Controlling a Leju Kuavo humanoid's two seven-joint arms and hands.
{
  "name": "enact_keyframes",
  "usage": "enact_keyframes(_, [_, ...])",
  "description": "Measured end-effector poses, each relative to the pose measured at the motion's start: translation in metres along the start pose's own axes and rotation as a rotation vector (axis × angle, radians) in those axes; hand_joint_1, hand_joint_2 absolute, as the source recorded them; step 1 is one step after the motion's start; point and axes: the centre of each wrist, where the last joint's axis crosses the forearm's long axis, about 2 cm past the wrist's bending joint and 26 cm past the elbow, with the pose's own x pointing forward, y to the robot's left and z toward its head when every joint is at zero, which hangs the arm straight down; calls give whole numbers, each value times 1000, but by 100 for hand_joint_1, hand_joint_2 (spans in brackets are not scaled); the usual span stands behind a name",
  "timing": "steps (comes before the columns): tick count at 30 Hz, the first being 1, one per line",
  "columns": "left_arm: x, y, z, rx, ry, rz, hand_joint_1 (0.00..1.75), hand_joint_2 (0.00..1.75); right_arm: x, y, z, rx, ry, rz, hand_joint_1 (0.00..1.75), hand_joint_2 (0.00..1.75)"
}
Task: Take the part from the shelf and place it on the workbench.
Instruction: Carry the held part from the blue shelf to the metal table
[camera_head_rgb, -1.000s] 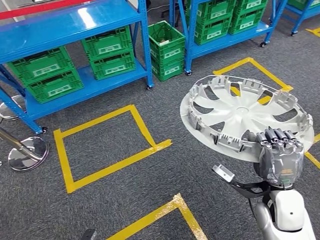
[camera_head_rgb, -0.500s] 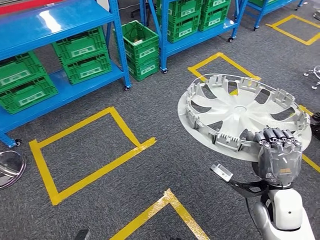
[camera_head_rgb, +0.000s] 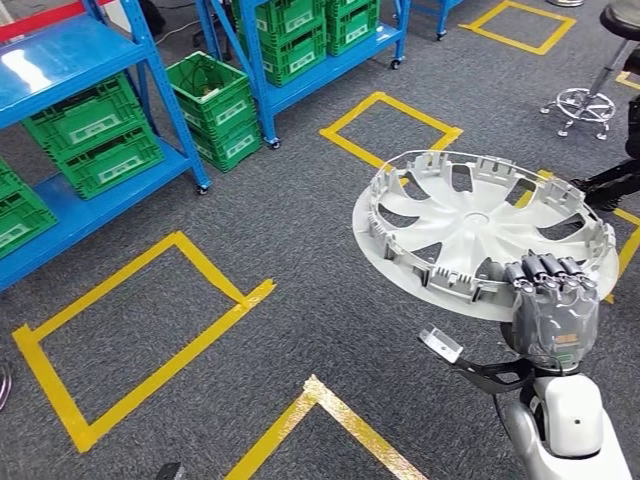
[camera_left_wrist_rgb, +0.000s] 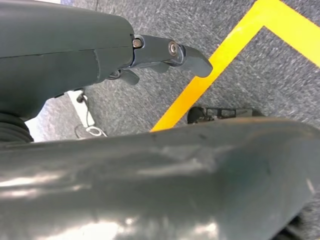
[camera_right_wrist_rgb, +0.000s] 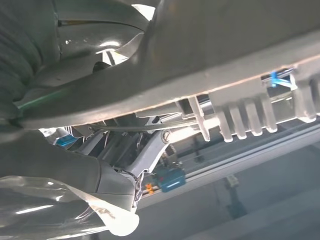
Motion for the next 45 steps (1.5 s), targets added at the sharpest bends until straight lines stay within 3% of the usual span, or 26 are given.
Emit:
enact_keyframes(39, [-1, 3, 0, 11, 2, -6, 0, 0, 7, 0, -3, -7, -30, -20, 175, 175])
enact_keyframes(45, [-1, 5, 0, -4, 15, 59, 0, 0, 9, 2, -5, -10, -41, -25, 175, 175])
